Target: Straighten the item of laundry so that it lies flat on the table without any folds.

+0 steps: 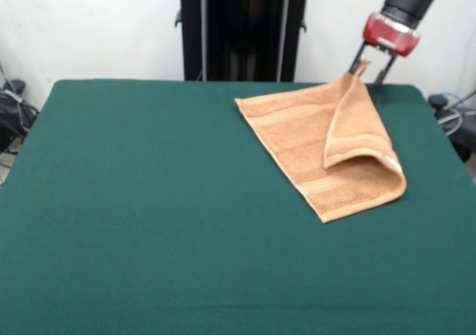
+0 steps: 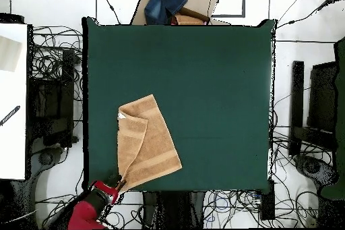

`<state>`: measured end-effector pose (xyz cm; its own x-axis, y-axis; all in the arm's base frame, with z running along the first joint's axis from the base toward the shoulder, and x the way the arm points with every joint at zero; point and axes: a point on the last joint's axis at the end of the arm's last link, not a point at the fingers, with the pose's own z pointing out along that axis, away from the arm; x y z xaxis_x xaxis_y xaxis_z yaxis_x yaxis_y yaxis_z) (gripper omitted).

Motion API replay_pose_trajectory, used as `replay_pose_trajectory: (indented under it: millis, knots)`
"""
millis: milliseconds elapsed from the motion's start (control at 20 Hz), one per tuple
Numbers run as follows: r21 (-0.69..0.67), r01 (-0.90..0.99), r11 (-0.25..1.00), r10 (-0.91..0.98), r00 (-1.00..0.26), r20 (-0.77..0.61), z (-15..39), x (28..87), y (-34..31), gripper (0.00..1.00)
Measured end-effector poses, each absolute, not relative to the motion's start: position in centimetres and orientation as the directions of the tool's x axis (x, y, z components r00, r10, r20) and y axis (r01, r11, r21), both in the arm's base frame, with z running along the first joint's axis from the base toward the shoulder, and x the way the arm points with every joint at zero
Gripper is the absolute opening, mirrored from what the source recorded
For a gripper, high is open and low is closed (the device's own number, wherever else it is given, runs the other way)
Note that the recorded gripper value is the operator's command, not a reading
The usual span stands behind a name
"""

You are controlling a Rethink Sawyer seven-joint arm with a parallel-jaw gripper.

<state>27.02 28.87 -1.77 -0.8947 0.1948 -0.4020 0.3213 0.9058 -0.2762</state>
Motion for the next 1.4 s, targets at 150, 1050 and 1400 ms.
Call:
replay_pose_trajectory:
  millis: [150, 1050, 1400]
  knots:
    - [-0.261, 0.333, 0.906, 0.211, -0.890, -0.404, -1.1, 26.8, 29.9, 1.00]
    - [-0.220, 0.402, 0.889, 0.355, -0.908, -0.224, 6.7, 28.9, 31.8, 1.00]
    - [-0.204, 0.424, 0.882, 0.398, -0.904, -0.159, 11.6, 33.3, 30.1, 1.00]
